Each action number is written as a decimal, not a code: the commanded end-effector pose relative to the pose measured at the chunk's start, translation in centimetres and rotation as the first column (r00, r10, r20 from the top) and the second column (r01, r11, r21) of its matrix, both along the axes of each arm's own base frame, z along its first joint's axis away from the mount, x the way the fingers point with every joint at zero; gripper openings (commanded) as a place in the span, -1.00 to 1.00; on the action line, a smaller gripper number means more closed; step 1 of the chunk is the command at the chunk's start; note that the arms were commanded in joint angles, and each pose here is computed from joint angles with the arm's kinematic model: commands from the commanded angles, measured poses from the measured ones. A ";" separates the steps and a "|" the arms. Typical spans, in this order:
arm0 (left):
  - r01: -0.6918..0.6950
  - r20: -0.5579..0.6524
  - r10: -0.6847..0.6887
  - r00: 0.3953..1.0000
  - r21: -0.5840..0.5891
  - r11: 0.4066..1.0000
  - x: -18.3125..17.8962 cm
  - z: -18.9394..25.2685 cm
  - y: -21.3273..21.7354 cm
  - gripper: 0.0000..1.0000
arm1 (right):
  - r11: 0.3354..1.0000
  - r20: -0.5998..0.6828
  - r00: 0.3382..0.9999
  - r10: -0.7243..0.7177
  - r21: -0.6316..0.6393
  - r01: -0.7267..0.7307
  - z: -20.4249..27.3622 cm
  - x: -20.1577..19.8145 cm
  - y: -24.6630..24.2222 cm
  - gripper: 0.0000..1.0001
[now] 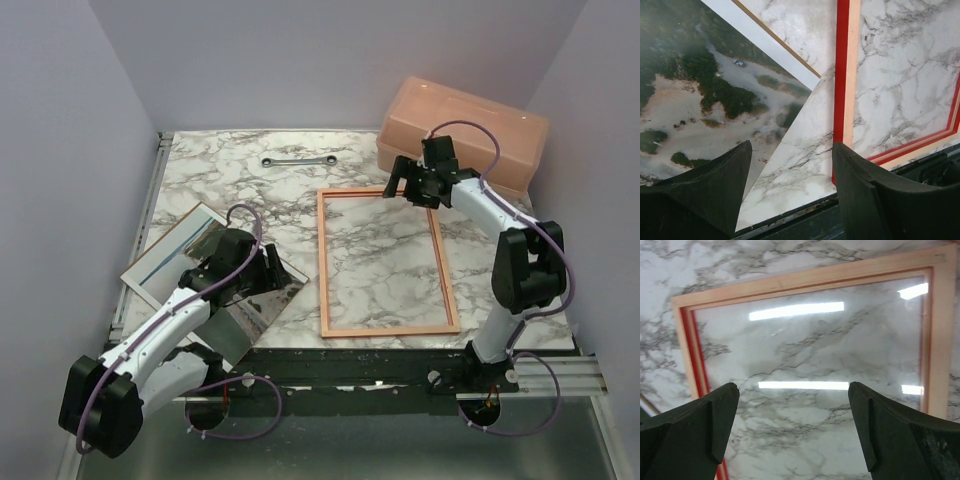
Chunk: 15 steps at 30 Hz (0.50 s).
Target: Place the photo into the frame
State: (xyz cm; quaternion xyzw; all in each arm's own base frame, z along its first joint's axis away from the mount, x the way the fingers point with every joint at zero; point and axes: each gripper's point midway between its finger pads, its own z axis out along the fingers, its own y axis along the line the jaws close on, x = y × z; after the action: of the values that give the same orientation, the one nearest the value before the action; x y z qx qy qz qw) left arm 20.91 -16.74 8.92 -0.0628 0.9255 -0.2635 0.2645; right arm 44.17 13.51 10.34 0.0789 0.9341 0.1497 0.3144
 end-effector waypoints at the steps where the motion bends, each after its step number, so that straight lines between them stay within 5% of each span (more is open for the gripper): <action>1: -0.062 -0.007 0.063 0.998 0.069 0.996 -0.2 -0.6 2.4 0.30 | 0.987 -0.005 0.992 0.128 0.100 -0.127 2.1 -2.9 5.5 1.00; 15: -0.241 -0.130 0.271 0.954 0.207 0.948 -1.5 -4.0 7.2 -0.05 | 0.857 -0.066 0.875 0.479 0.249 -0.451 1.5 -14.1 24.1 0.83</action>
State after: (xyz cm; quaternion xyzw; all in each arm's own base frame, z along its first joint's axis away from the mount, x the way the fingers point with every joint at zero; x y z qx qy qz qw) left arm 20.24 -11.09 6.84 -0.1462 0.9399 -0.1714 0.2566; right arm 31.90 34.38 11.77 -0.1019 0.9236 0.2935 0.2245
